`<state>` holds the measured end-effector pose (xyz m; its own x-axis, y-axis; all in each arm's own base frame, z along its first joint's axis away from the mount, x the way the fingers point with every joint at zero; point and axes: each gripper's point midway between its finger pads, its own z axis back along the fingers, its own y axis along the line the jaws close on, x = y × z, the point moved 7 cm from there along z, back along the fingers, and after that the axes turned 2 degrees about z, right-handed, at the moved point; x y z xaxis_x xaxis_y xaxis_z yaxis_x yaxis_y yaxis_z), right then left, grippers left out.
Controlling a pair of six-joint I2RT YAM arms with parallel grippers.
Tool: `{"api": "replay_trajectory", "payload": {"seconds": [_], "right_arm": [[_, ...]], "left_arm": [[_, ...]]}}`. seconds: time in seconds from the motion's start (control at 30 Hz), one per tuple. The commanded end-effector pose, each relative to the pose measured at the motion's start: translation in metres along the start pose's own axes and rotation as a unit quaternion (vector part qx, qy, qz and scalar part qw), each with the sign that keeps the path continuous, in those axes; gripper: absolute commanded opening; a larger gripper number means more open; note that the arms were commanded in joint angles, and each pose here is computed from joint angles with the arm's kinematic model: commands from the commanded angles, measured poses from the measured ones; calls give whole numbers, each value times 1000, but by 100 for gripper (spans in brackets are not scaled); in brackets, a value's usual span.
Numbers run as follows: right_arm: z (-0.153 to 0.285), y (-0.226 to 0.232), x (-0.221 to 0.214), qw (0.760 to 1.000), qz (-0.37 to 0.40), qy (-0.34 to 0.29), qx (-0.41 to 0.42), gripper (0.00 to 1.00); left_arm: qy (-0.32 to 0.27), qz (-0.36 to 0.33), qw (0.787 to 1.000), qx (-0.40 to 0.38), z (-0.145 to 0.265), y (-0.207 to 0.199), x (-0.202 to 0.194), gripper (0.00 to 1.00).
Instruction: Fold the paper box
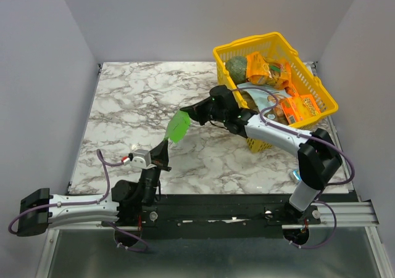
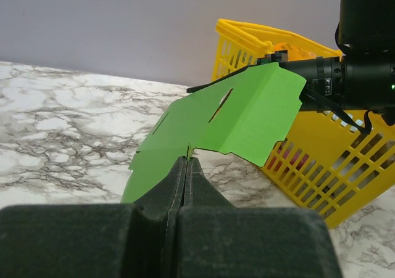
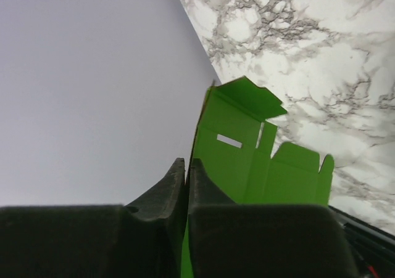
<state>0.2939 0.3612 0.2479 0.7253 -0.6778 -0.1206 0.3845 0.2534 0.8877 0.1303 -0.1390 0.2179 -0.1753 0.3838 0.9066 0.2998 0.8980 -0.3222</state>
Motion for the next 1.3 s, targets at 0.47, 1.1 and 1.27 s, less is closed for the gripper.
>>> {"api": "replay_trajectory", "payload": {"seconds": [0.47, 1.1, 1.27], "right_arm": [[38, -1, 9, 989, 53, -127, -50, 0], [39, 15, 7, 970, 114, -205, -71, 0], [45, 15, 13, 964, 113, -229, -70, 1]], "left_arm": [[108, -57, 982, -141, 6, -19, -37, 99], [217, -131, 958, -133, -8, -41, 3, 99], [207, -177, 958, -91, -19, -40, 5, 99]]}}
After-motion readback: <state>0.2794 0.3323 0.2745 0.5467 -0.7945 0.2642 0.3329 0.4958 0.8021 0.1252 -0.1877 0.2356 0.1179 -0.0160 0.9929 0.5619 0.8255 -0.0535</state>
